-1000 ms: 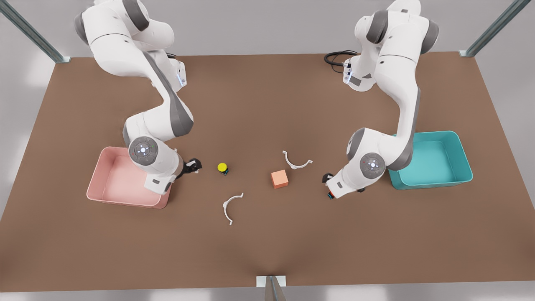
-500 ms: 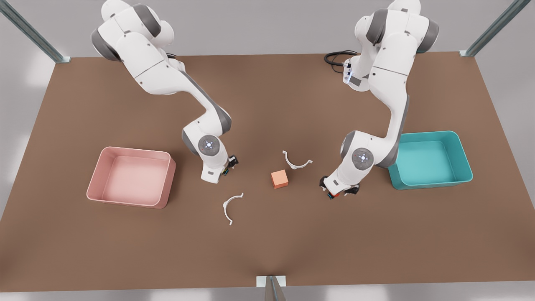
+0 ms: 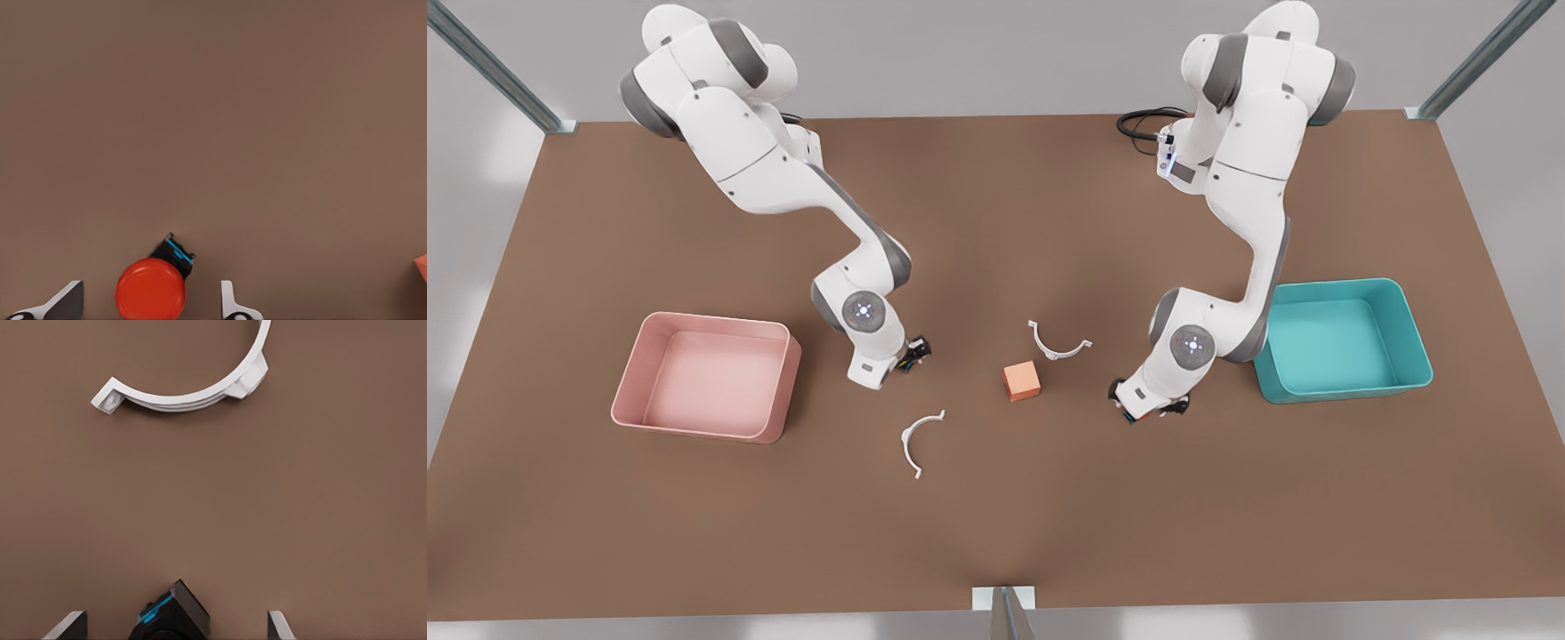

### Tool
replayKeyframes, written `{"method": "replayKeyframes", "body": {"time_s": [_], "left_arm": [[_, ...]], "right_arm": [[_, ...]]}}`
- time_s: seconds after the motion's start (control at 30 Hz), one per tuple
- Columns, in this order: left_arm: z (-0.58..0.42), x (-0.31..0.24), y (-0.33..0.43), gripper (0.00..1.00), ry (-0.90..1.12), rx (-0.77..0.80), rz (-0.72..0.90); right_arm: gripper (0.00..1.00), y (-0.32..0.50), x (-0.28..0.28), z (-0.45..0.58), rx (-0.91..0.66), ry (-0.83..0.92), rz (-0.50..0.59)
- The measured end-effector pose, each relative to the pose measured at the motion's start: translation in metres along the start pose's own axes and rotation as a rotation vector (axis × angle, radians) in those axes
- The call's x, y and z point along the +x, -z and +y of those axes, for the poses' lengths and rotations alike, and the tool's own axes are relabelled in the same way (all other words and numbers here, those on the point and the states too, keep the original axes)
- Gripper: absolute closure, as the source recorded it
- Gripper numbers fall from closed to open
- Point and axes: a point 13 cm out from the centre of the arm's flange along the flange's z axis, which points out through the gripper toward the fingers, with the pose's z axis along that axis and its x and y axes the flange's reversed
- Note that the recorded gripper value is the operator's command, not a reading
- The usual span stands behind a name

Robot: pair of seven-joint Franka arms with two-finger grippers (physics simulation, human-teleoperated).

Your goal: Place the red button in the blue storage box with the left arm, and place the yellow button in the pink storage box with the right arm

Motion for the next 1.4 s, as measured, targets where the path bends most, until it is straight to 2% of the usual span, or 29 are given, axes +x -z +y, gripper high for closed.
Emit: {"method": "replayKeyframes", "body": {"time_s": [0.1, 0.17, 0.2, 0.3, 0.37, 0.4, 0.43, 0.47, 0.5, 0.53, 0.67, 0.73, 0.83, 0.9, 1.03, 1.23, 1.4], "left_arm": [[0.002, -0.009, -0.01, 0.0, 0.007, -0.001, -0.015], [0.002, -0.017, -0.011, 0.0, 0.01, 0.001, -0.031], [0.002, -0.02, -0.01, 0.0, 0.011, 0.002, -0.037], [0.006, -0.02, -0.012, 0.0, 0.017, 0.001, -0.04], [0.008, -0.013, -0.018, 0.0, 0.02, -0.001, -0.027], [0.008, -0.01, -0.021, 0.0, 0.02, -0.002, -0.02], [0.008, -0.007, -0.023, 0.1, 0.02, -0.003, -0.016], [0.008, -0.007, -0.022, 0.27, 0.02, -0.003, -0.016], [0.008, -0.007, -0.021, 0.3, 0.019, -0.003, -0.018], [0.007, -0.007, -0.02, 0.3, 0.019, -0.003, -0.019], [0.007, -0.009, -0.018, 0.3, 0.021, -0.002, -0.023], [0.007, -0.01, -0.017, 0.4, 0.022, -0.002, -0.026], [0.007, -0.011, -0.015, 0.46, 0.023, -0.002, -0.028], [0.007, -0.012, -0.013, 0.47, 0.024, -0.003, -0.031], [0.016, -0.027, 0.036, 0.48, 0.042, 0.0, -0.076], [0.143, -0.022, 0.157, 0.49, 0.163, -0.018, -0.092], [0.255, 0.049, 0.163, 0.51, 0.223, -0.007, 0.024]], "right_arm": [[0.0, -0.012, 0.002, 0.002, -0.008, -0.013, 0.005], [0.14, -0.017, 0.003, 0.002, -0.008, -0.016, 0.005], [0.18, -0.018, 0.004, 0.002, -0.007, -0.018, 0.006], [0.17, -0.029, 0.013, -0.004, -0.004, -0.024, 0.012], [0.31, -0.03, 0.012, -0.006, -0.003, -0.025, 0.003], [0.31, -0.029, 0.011, -0.006, -0.003, -0.024, -0.003], [0.31, -0.028, 0.009, -0.005, -0.003, -0.025, -0.009], [0.34, -0.027, 0.008, -0.005, -0.003, -0.026, -0.014], [0.34, -0.026, 0.007, -0.005, -0.004, -0.026, -0.019], [0.4, -0.026, 0.006, -0.004, -0.005, -0.027, -0.022], [0.39, -0.026, 0.006, -0.004, -0.005, -0.031, -0.027], [0.39, -0.026, 0.008, -0.005, -0.003, -0.033, -0.025], [0.46, -0.024, 0.01, -0.005, -0.002, -0.035, -0.024], [0.5, -0.023, 0.009, -0.005, -0.005, -0.038, -0.026], [0.5, 0.001, -0.008, -0.01, -0.002, -0.044, -0.061], [0.5, 0.067, -0.039, -0.104, 0.029, -0.13, -0.121], [0.5, 0.128, -0.045, -0.212, 0.071, -0.185, -0.161]]}}
